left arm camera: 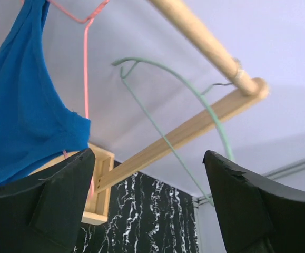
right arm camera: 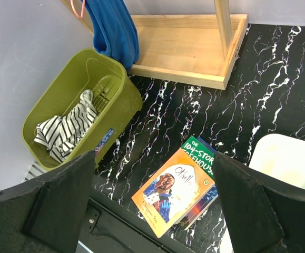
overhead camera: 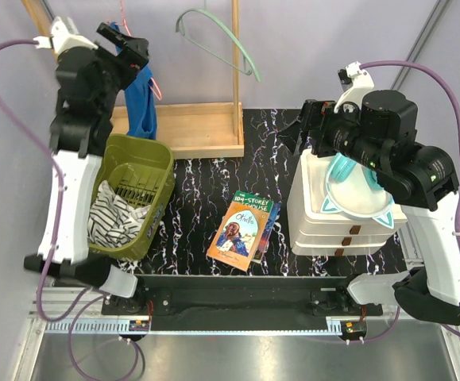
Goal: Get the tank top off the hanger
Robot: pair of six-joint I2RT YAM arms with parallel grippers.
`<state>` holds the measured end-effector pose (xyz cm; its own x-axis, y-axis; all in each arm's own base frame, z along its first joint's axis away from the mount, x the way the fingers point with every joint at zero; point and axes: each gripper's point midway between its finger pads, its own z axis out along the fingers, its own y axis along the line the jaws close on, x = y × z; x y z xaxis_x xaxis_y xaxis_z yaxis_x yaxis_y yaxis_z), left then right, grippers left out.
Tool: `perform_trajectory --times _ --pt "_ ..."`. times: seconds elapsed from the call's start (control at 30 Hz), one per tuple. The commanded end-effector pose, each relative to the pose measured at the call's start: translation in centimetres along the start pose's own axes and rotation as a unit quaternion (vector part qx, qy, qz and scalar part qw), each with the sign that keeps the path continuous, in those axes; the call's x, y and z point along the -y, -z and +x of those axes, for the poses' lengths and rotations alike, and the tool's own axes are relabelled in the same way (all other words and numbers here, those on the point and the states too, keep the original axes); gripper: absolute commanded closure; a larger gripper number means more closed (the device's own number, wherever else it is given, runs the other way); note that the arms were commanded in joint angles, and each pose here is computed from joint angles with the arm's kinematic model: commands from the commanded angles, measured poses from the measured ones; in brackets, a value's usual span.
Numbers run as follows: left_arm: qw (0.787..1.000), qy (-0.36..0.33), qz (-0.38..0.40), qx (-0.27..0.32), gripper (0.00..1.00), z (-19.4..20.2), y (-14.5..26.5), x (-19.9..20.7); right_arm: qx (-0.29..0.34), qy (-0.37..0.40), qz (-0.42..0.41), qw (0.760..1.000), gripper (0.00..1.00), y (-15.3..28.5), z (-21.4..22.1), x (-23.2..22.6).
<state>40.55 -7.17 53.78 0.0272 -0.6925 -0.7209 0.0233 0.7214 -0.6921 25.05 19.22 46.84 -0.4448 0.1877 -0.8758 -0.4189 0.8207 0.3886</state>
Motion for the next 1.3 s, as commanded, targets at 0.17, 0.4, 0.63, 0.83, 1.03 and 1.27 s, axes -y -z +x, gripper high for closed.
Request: perform_trajectory --times 0.17,0.4,0.63,0.83,1.03,1.27 --pt "0.992 0.127 0.008 -0.007 0.28 -1.3 -8.5 -5.1 0.011 0.016 -0.008 1.0 0.0 1.0 -0.7 -0.2" --pt "0.983 0.153 0.082 -0.056 0.38 0.4 -11.4 -5.4 0.013 0.023 0.008 1.0 0.0 0.7 -0.9 0.4" --pt "0.982 0.141 0.111 -0.058 0.39 0.9 -12.7 -5.3 0.011 0.03 0.013 0.999 0.0 0.3 -0.9 0.6" --pt "0.983 0.145 0.081 -0.073 0.53 1.8 -14.1 -7.0 0.016 0.033 0.011 0.999 0.0 0.3 -1.2 0.4" --pt "0.979 0.155 0.102 -0.081 0.69 2.0 -14.8 -6.7 0.021 0.035 0.01 0.999 0.0 0.8 -1.4 0.4" --pt "0.972 0.144 0.167 -0.081 1.0 0.2 -14.1 -3.1 0.023 0.031 0.006 0.999 0.0 0.9 -1.5 0.2"
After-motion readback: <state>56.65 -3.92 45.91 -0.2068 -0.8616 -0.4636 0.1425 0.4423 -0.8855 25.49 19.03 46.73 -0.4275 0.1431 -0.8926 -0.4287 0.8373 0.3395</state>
